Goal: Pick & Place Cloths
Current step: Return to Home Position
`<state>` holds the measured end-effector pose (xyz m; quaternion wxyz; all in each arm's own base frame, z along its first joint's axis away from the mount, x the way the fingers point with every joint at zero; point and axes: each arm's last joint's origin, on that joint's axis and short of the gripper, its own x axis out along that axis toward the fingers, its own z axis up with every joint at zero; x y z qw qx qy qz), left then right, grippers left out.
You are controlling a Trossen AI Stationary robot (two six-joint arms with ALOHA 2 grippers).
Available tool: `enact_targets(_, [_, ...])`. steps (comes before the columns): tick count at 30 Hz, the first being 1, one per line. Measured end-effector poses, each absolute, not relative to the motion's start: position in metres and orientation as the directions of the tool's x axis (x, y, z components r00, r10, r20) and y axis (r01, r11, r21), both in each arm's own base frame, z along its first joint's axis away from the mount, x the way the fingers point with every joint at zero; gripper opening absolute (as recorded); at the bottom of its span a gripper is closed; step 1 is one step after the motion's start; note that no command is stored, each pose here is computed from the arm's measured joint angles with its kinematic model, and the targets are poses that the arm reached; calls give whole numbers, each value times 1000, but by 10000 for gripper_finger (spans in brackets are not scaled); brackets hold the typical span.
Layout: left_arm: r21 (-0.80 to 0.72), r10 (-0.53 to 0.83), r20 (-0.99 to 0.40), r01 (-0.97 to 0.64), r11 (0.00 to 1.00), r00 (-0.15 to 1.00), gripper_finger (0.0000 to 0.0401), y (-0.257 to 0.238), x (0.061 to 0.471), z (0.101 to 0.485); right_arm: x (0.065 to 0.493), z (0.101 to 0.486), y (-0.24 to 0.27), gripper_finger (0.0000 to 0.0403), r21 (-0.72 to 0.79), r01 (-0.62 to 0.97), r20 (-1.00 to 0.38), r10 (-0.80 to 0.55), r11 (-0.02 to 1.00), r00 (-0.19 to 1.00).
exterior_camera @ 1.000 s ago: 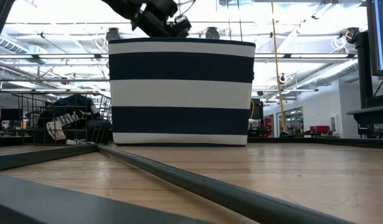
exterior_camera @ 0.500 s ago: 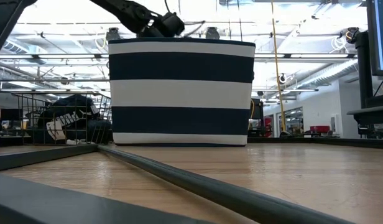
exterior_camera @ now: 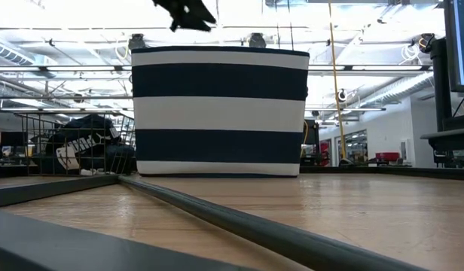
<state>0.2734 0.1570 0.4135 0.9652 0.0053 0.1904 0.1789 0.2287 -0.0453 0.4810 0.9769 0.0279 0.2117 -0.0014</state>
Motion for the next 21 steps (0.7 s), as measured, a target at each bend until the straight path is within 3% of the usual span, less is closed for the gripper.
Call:
enact_targets(8, [75,311,-305,-303,950,900,200,110,221,453,224,472,-44,267,82,24,-506,21,996,862])
enact_targets(17, [-75,249,-405,-303,950,880,200,74,174,458,220,472,-43,267,60,9,-490,22,998,871])
enact_targets(21, [-111,130,-412,-192,975,902,200,60,169,456,218,463,-43,267,43,1,-481,20,999,877])
